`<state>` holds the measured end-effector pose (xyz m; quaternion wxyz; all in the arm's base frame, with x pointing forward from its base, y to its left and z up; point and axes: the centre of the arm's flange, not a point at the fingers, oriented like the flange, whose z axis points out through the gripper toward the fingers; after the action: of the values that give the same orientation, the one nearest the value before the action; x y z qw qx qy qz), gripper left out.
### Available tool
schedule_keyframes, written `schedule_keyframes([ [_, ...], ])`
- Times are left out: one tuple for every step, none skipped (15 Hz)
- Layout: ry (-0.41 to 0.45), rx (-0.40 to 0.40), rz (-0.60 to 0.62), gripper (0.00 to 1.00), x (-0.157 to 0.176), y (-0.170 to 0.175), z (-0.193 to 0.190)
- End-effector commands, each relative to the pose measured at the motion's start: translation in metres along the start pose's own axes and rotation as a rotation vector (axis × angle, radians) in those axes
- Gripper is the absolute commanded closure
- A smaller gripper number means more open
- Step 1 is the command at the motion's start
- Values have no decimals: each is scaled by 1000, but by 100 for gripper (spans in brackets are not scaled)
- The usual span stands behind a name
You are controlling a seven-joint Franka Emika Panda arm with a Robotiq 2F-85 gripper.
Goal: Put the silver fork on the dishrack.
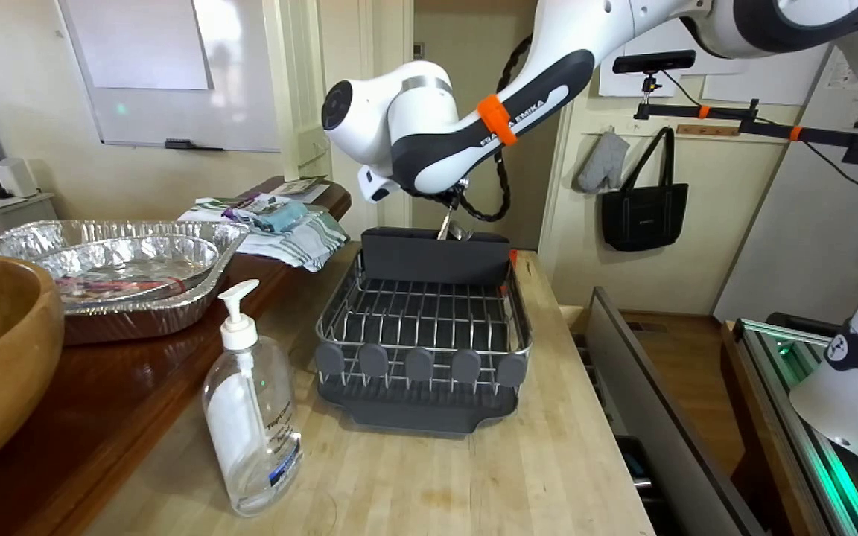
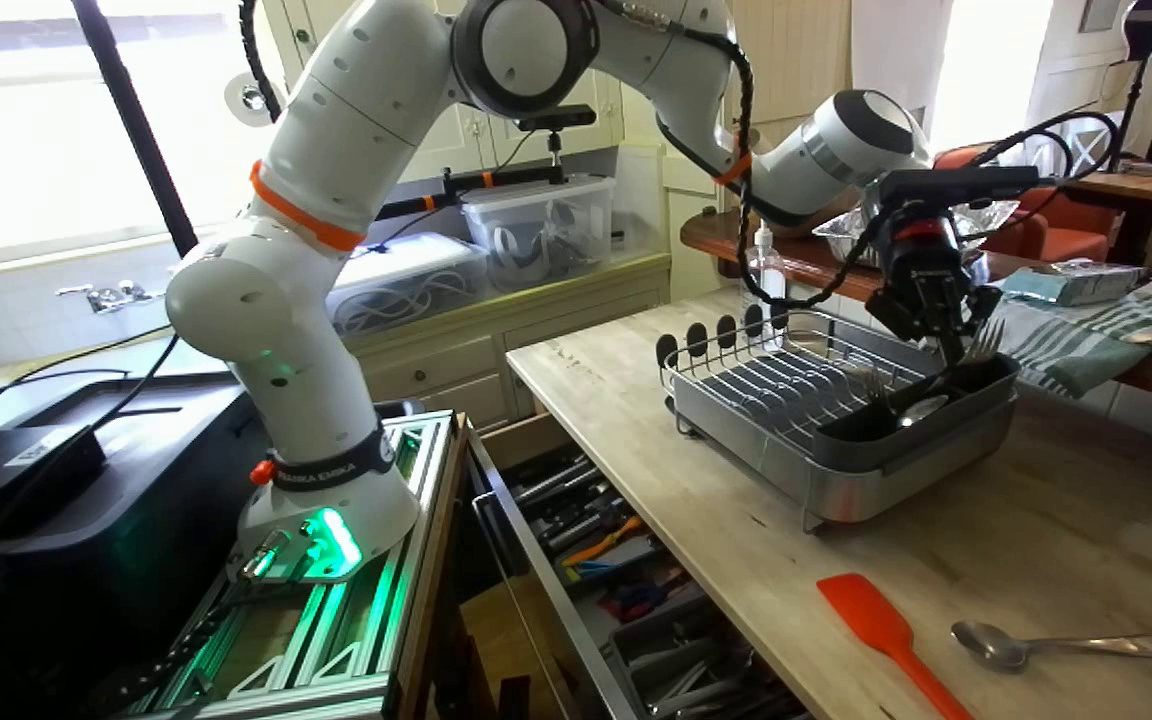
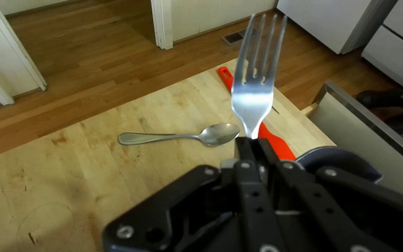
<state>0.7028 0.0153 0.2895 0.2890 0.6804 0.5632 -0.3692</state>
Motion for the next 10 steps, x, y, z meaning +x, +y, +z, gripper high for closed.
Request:
schedule_keyframes([
  [-37,3,15,98,13,7,-2],
  [-37,3,16,98,15,7,-1],
  [-39,2,17,98,17,7,-1],
  [-39,1,18,96,19,7,-1],
  [-40,0,20,95,21,7,-1],
  [-42,0,21,94,22,7,0],
  [-44,-2,22,89,24,7,-1],
  [-45,-3,21,89,26,6,-1],
  [-47,-5,19,91,28,6,-1],
  [-50,-9,19,93,30,5,-2],
])
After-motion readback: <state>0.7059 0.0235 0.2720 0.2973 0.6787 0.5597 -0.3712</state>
